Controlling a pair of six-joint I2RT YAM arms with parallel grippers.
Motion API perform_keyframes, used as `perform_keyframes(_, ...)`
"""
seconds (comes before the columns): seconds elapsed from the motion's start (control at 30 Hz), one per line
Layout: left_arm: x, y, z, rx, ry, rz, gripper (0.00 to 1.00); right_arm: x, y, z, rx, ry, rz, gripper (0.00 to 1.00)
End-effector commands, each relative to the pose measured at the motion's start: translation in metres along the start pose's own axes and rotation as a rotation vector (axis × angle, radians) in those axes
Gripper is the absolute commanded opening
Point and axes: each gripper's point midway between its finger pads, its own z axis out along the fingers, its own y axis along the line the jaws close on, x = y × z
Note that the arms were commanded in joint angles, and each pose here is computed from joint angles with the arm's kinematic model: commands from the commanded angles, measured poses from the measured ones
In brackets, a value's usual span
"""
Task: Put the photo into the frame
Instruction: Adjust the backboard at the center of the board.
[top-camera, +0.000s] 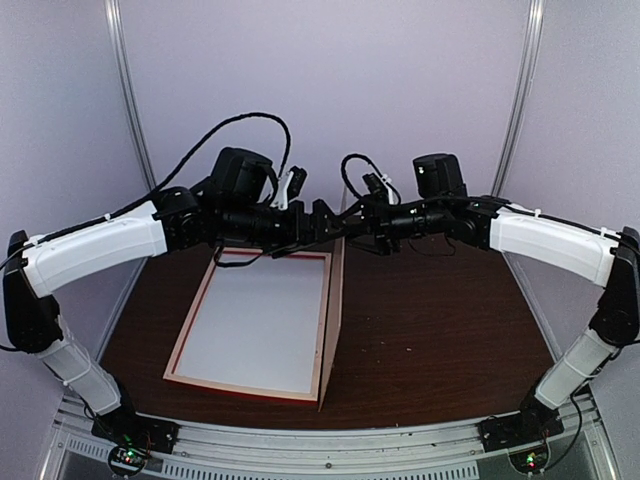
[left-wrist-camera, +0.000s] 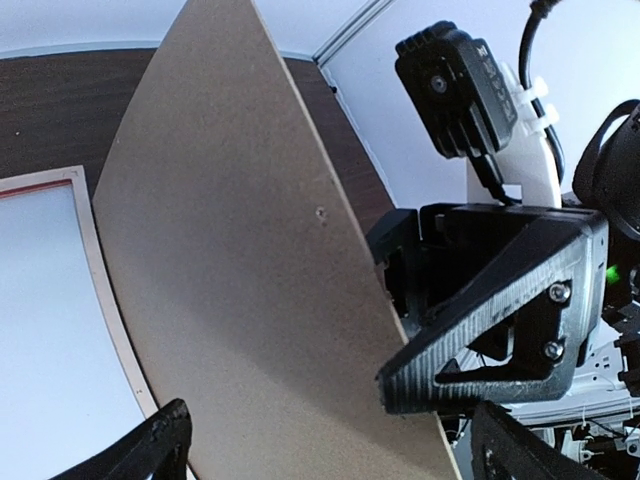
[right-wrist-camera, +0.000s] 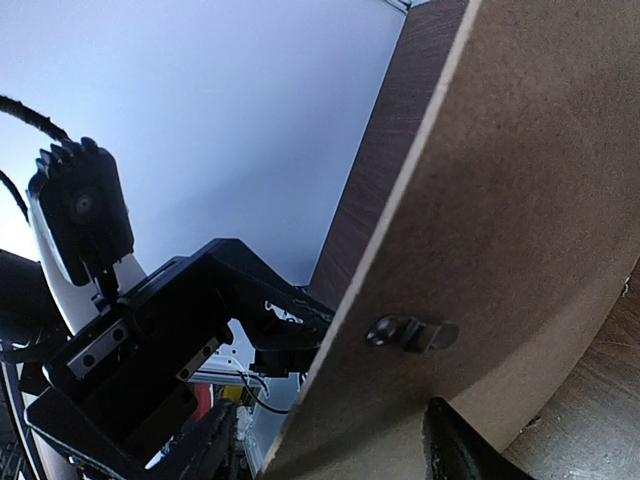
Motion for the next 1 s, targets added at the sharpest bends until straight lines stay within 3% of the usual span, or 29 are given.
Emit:
perform_keyframes(0.0, -0.007, 0.002, -0.011, -0.032, -0.018, 0.026, 0.97, -0.017, 0.024, 0.005, -0.067, -0.051, -0.028, 0.64)
perform_keyframes(0.6, -0.010, 0.016, -0.027, -0.165, 0.009, 0.085, 0.96, -0.025, 0.034, 0.038, -0.162, -0.025, 0.016, 0.70)
perform_keyframes(0.73, -0.008, 0.019, -0.029, -0.191, 0.025, 0.097, 0.92, -0.025, 0.031, 0.042, -0.163, -0.018, 0.024, 0.70)
perform_keyframes(0.97, -0.008, 0.023, -0.032, -0.218, 0.042, 0.118, 0.73, -0.026, 0.026, 0.037, -0.140, -0.021, 0.009, 0.70)
